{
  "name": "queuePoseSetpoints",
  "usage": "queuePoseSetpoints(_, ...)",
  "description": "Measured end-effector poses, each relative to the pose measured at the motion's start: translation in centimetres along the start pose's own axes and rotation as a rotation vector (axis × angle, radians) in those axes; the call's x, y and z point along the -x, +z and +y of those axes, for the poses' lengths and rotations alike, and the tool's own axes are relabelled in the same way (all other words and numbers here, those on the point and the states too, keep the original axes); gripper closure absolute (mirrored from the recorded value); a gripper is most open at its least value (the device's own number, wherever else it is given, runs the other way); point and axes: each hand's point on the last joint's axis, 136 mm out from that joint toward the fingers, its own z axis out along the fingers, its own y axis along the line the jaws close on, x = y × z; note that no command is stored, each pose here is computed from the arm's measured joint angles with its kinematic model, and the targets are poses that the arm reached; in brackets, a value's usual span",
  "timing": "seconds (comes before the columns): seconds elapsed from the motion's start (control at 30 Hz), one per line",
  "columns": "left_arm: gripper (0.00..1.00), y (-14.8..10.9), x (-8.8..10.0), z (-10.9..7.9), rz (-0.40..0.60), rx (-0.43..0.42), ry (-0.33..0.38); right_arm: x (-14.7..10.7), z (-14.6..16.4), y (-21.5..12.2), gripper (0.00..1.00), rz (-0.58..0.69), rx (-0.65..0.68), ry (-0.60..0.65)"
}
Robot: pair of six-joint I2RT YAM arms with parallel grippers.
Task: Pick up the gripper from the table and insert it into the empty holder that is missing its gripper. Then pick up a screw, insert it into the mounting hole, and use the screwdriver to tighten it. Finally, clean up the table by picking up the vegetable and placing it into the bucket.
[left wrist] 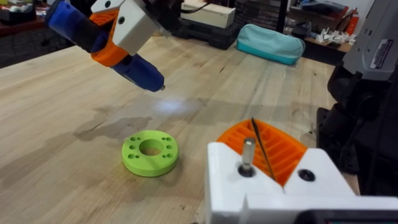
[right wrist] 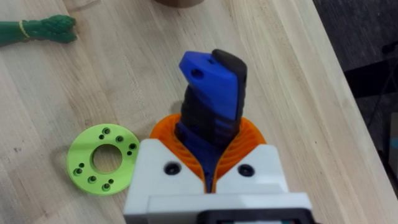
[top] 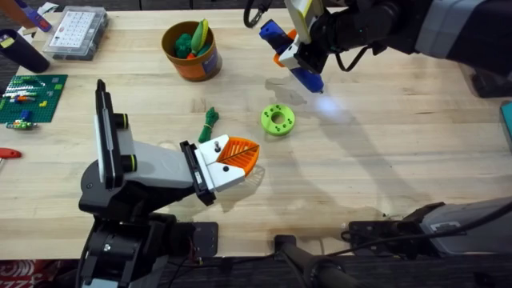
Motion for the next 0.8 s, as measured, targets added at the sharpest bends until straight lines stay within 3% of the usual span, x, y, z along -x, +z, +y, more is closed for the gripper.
queuePoseSetpoints(0.4, 0.986, 0.0, 0.1, 0.0, -0.002, -0.001, 0.003, -2.3, 0.9, 0.6, 0.963, 0.092, 0.030, 0.014)
queuePoseSetpoints(0.8, 0.986, 0.0, 0.1, 0.0, -0.002, -0.002, 0.003, -7.8, -0.4, -0.5, 0.965, 0.343, -0.020, -0.151)
